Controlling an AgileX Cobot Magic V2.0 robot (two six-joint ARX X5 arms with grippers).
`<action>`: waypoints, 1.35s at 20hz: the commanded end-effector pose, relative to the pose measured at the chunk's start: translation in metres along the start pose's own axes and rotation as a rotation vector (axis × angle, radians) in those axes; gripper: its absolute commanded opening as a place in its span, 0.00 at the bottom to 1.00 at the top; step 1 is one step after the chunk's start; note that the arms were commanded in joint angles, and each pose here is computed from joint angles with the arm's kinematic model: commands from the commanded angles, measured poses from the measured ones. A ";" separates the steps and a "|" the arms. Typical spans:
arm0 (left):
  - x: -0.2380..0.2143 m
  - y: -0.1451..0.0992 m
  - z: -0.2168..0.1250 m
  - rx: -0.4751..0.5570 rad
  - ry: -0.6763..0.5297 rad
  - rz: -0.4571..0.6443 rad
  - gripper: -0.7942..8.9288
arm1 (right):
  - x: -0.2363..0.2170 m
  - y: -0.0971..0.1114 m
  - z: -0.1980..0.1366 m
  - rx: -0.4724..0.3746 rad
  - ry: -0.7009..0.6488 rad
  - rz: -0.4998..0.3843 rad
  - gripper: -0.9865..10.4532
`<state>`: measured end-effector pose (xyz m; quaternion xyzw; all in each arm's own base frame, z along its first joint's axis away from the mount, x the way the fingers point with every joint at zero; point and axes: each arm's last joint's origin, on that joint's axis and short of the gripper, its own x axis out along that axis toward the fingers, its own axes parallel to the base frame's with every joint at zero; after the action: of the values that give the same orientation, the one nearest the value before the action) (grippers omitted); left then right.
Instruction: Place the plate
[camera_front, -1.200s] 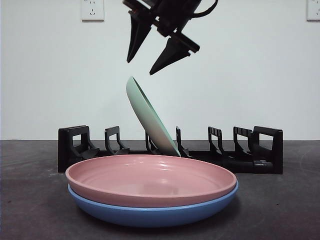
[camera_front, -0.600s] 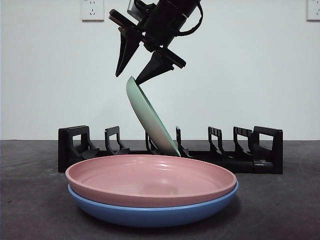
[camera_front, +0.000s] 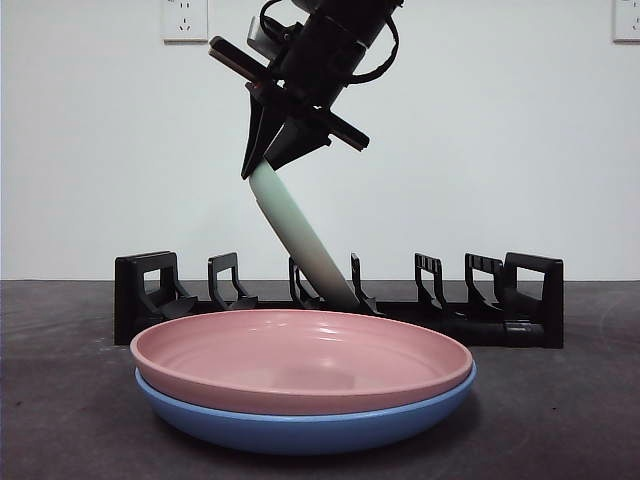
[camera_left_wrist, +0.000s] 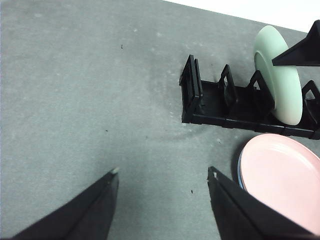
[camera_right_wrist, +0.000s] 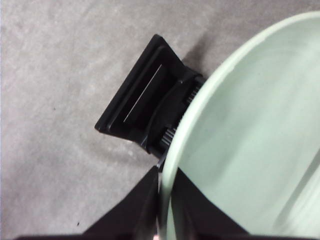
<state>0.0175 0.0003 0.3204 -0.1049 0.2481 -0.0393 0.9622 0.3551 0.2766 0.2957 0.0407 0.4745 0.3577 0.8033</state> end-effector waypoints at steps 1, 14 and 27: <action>-0.003 -0.001 0.004 -0.009 -0.019 -0.006 0.37 | -0.008 0.014 0.005 -0.021 -0.011 0.066 0.10; -0.003 -0.001 0.005 -0.013 -0.029 -0.011 0.37 | -0.141 0.082 0.002 -0.276 -0.148 0.157 0.10; -0.003 -0.002 0.008 -0.044 -0.056 -0.024 0.37 | -0.191 0.137 -0.100 -0.583 -0.330 0.033 0.10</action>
<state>0.0193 -0.0006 0.3242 -0.1254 0.2288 -0.0411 0.9645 0.1501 0.2331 0.4331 -0.1230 0.2319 0.4736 0.8407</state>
